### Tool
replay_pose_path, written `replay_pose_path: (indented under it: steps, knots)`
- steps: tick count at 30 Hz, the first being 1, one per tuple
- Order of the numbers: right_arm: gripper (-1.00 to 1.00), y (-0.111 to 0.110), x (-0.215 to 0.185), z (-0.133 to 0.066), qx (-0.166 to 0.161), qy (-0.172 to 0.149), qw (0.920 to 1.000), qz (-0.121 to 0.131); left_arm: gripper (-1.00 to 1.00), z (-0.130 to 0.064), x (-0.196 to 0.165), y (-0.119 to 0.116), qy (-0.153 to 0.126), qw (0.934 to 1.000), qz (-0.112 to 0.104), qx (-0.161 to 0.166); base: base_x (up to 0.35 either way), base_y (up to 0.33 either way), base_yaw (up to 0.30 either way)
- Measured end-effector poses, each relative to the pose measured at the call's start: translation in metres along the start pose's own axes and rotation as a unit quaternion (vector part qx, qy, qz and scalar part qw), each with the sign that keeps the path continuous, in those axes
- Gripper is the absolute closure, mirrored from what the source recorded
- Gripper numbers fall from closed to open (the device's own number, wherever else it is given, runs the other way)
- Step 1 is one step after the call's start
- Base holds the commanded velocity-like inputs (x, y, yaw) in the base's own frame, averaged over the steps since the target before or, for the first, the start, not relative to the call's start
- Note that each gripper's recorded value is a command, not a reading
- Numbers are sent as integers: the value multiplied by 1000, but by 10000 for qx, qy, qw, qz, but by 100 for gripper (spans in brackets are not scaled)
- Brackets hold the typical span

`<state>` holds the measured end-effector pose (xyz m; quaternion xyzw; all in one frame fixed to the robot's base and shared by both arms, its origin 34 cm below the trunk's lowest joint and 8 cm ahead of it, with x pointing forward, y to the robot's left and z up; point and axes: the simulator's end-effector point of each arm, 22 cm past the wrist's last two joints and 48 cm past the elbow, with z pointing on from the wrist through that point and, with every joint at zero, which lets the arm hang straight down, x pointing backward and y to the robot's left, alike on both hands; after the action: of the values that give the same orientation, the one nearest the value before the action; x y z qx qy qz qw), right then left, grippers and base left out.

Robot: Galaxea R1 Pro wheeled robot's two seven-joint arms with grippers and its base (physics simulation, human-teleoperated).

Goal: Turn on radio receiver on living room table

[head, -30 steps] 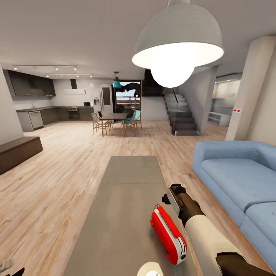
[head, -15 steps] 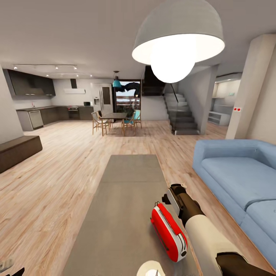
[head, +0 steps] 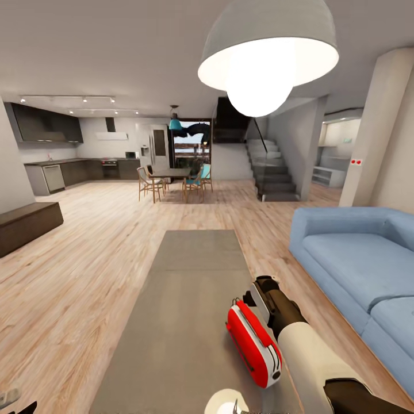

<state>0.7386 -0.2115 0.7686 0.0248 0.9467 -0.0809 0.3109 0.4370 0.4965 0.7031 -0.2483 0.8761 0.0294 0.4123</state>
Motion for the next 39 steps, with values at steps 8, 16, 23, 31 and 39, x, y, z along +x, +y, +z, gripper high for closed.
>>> replay_pose_path:
  steps: [8, 16, 23, 31, 39]
  knots:
    - [-100, 2, 10, 11, 3, -1, 10000, -1, -100, 9, 12, 3, 1, 10000, -1, 5, 0, 0, 0]
    - [-100, 3, 20, 22, 7, -4, 10000, -4, -100, 18, 24, 6, -2, 10000, 1, 6, 0, 0, 0]
    - [-100, 5, 30, 31, 2, -5, 10000, 0, -100, 25, 35, 9, -2, 10000, 0, 6, 0, 0, 0]
    - [-100, 7, 41, 43, 2, -7, 10000, 2, -100, 34, 48, 12, -4, 10000, 0, 7, 0, 0, 0]
    - [-100, 9, 52, 54, 2, -11, 10000, 3, -100, 43, 61, 16, -6, 10000, 0, 7, 0, 0, 0]
